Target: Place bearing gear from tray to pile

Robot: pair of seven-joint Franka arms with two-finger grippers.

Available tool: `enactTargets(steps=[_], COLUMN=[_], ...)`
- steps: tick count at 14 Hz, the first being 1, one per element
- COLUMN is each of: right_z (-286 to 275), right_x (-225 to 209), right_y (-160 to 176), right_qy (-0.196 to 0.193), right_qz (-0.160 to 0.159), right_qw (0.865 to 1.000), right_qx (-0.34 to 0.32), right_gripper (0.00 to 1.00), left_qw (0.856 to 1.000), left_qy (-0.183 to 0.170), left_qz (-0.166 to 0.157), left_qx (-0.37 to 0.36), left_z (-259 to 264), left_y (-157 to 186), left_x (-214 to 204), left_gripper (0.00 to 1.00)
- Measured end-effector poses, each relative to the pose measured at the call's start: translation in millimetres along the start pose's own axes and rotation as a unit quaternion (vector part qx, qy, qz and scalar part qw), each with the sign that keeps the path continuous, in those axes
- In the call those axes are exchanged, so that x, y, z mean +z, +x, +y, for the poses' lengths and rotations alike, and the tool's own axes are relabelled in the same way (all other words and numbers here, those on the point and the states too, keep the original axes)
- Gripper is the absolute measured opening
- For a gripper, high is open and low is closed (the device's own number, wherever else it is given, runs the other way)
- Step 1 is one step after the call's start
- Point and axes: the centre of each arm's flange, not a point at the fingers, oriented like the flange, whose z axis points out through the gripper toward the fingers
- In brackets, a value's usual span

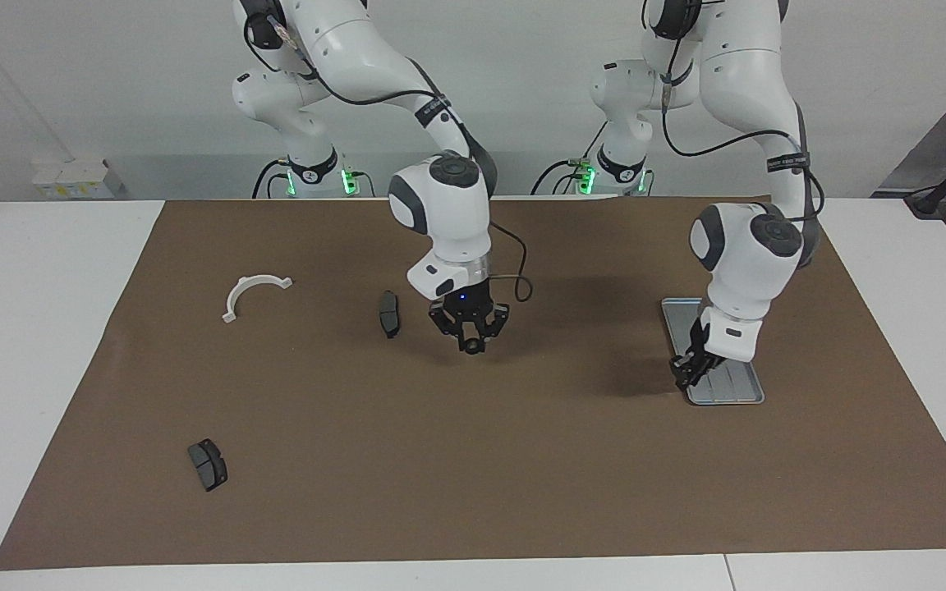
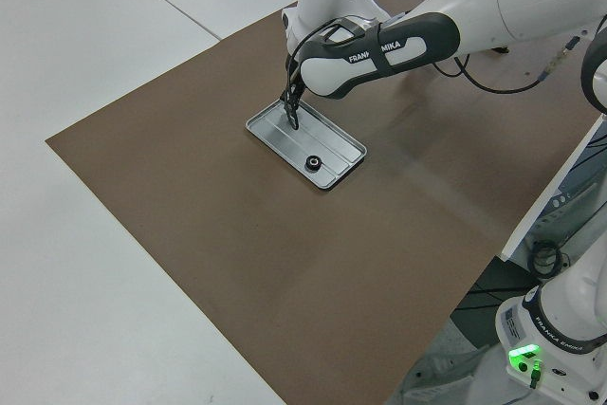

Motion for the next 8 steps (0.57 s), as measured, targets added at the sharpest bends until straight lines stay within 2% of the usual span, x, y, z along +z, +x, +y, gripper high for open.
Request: enactTargets(steps=[4,8], right_z=[84.3,173.5], right_x=[-15.2,-3.9], right_y=[26.1,38.2], right_qy=[-0.020,-0.047], right_qz=[-0.002,-0.025], right_qw=[1.000,0.998], right_qx=[0.016,-0.014], right_gripper=[0.36,0.36], left_qw=[1.000,0.998], left_qy=[-0.006,0.003], left_qz=[-0.021,-0.047], left_qx=[-0.022,0.034], left_z=[97.9,148.7], left_y=[-81.3,-173.4], left_x=[8.9,29.9], left_gripper=[0.24,0.24])
